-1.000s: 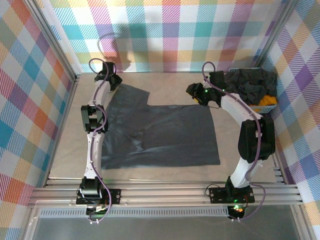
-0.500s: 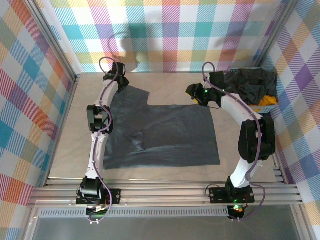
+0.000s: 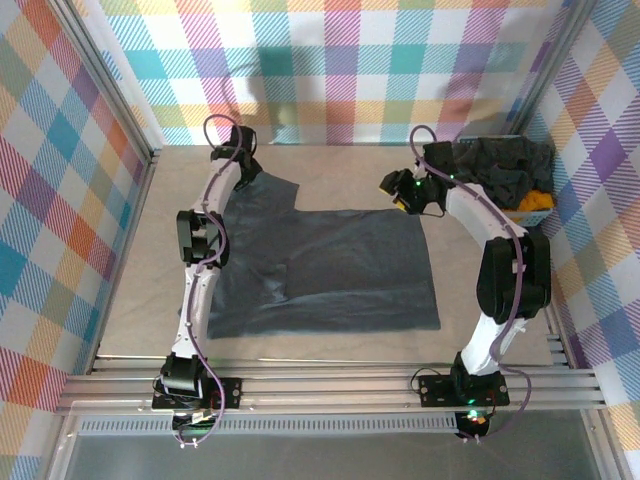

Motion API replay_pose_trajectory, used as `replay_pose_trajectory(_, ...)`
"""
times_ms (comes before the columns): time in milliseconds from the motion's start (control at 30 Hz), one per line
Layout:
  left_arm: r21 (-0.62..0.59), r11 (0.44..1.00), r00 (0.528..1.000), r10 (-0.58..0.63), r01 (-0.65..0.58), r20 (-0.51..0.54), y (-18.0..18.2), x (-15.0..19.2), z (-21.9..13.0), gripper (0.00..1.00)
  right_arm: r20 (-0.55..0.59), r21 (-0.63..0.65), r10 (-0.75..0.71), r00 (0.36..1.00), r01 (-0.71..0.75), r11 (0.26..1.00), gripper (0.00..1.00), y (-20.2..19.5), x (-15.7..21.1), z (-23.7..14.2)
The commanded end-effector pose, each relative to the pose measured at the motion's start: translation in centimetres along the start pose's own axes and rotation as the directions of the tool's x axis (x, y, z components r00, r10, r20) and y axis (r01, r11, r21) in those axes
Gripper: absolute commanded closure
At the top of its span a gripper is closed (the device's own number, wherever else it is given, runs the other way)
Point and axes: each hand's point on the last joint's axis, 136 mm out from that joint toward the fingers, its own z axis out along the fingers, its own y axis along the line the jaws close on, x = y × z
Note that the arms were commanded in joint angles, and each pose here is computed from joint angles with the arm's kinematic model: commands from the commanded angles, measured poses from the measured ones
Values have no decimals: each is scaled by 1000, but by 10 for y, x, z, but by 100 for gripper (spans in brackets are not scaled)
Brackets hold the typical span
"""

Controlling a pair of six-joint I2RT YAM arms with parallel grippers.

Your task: Fold and stack the t-shirts

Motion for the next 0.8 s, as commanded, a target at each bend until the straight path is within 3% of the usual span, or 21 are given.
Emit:
replay_pose_trajectory(0,28,1000,998,8,-6,-59,-19,15,-49,100,55,277,86,995,-98,956,45,-65,-15,5)
replay_pose_trajectory(367,156,986,994,-35,51,-105,-38,12,-108,100,96,551,26,995,-75,831,56,-117,-67,43)
replay_pose_trajectory(533,178,983,992,-33,54,-118,-36,15,-124,100,61,555,35,998,-63,829,60,-122,-74,61)
replay_pose_trajectory(767,184,982,989,-10,37,-148,-31,24,-134,100,10,543,98,995,-87,835,62,-129,-57,75)
